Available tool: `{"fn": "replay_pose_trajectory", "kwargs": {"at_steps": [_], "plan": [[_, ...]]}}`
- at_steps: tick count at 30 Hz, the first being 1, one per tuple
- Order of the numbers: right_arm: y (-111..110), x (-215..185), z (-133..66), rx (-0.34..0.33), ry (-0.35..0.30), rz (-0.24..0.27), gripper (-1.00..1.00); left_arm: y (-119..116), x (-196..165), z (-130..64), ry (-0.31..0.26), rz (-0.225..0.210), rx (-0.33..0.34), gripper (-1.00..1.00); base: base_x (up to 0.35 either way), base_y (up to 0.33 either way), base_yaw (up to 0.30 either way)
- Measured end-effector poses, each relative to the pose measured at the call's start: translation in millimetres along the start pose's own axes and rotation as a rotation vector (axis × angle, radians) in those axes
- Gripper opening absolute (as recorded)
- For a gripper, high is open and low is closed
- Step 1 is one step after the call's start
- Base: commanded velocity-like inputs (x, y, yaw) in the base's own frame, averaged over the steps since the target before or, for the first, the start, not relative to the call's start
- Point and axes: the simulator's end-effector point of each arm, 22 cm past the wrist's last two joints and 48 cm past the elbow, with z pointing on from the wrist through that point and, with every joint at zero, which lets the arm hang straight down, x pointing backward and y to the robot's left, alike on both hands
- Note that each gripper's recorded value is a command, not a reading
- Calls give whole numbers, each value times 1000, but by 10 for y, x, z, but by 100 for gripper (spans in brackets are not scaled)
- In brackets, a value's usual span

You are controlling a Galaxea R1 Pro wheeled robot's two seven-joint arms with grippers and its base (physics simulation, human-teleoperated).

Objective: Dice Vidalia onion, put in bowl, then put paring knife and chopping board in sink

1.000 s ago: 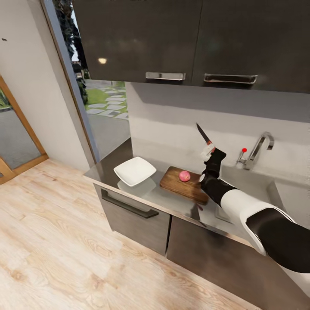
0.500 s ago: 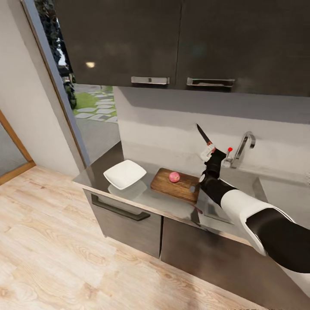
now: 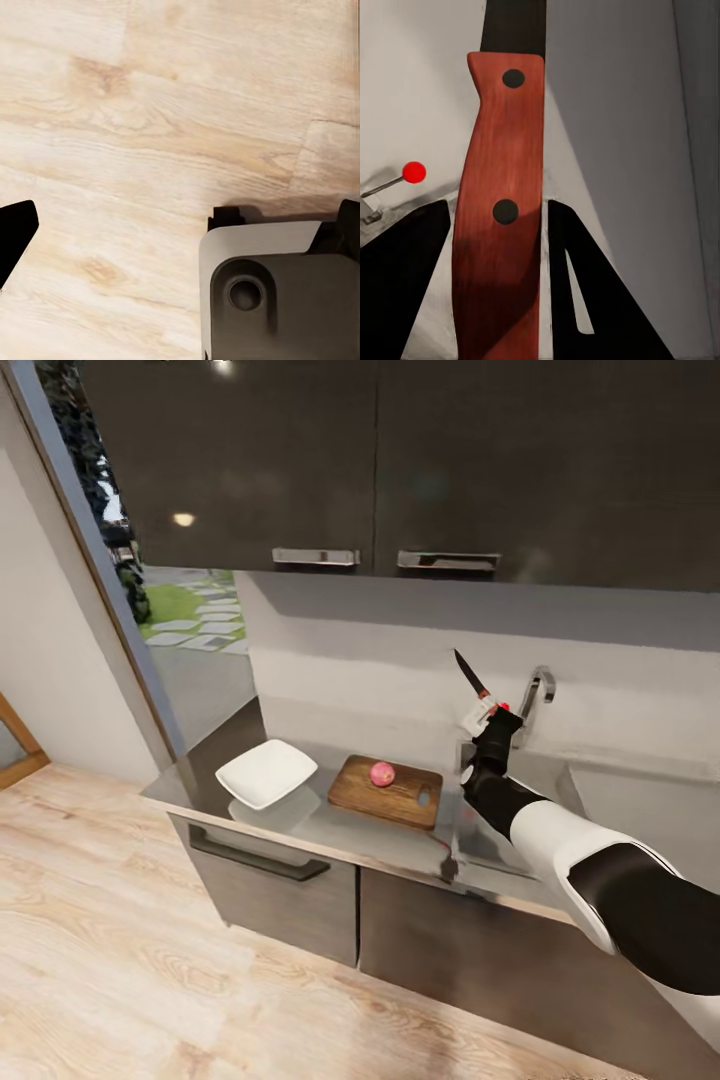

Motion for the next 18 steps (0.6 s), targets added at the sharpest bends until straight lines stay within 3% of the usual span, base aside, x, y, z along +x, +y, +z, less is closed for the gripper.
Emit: {"fn": "replay_pose_trajectory", "kwargs": {"at_steps": [18], "plan": [[-177, -50, -12, 18, -6, 9, -100, -25, -90, -33, -19, -2, 3, 100, 7, 282, -163]]}}
